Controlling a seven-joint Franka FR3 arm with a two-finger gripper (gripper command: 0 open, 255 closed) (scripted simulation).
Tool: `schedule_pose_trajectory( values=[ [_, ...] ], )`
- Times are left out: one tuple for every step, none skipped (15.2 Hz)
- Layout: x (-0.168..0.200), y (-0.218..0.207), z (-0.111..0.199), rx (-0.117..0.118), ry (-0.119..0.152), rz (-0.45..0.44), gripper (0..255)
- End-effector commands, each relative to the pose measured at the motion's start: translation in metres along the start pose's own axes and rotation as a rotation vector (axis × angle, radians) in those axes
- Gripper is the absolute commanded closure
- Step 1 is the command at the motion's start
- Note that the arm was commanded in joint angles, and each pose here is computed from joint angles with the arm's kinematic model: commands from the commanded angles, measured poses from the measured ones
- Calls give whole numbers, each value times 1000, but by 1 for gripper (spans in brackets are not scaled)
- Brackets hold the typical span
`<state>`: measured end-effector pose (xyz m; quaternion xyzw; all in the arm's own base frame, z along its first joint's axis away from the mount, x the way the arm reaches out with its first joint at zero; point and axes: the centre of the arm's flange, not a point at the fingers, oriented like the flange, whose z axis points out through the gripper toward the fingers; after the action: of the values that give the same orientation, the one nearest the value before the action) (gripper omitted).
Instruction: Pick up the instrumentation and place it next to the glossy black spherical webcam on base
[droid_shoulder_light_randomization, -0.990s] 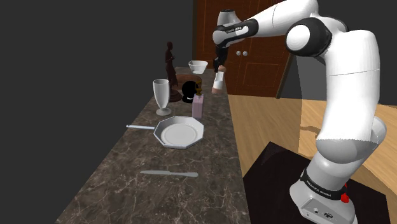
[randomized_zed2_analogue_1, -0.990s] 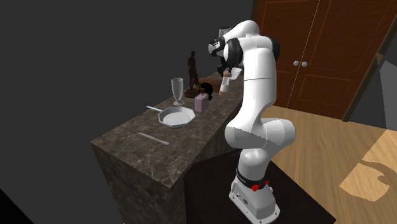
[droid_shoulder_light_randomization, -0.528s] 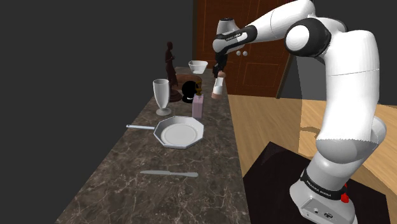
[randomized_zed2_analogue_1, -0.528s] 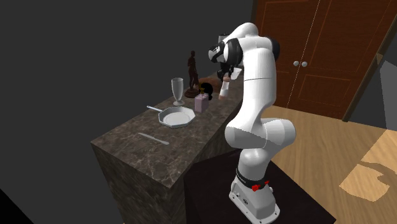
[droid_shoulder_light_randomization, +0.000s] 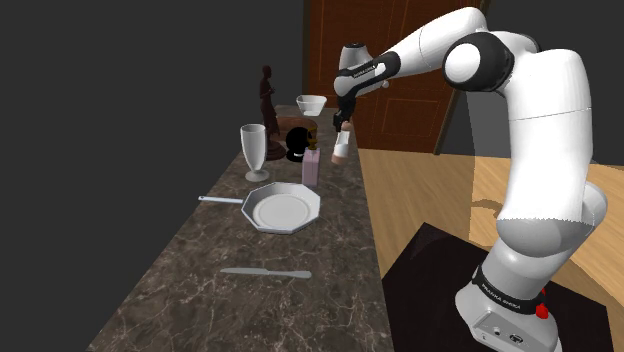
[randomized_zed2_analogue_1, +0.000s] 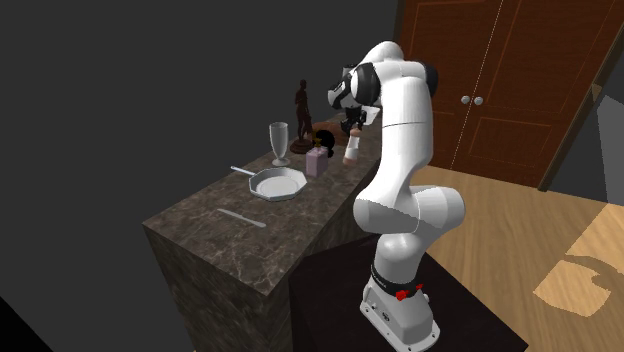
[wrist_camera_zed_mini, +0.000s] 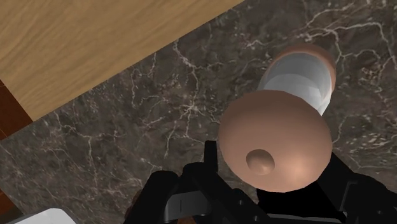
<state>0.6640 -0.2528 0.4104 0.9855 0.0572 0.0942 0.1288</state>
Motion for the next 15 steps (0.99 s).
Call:
schedule_pose_trajectory(
  values=[
    [-1, -2, 7, 0, 1, 0, 255],
    [-1, -2, 7, 0, 1, 0, 255],
    [-1, -2, 7, 0, 1, 0, 255],
    [-1, -2, 7, 0, 1, 0, 255],
    [-1, -2, 7, 0, 1, 0, 255],
    [-1, -2, 7, 0, 1, 0, 255],
    [-1, -2, 7, 0, 1, 0, 255],
    [-1, -2, 7, 0, 1, 0, 255],
    [-1, -2, 7, 0, 1, 0, 0],
    [-1, -2, 7, 0, 1, 0, 0],
    [-1, -2, 7, 0, 1, 0, 0],
    [-1, -2, 7, 0, 1, 0, 0],
    [-1, -2, 7, 0, 1, 0, 0],
    [-1, -2, 7, 0, 1, 0, 0],
    [-1, -2, -6, 0, 1, 0, 0]
  ],
)
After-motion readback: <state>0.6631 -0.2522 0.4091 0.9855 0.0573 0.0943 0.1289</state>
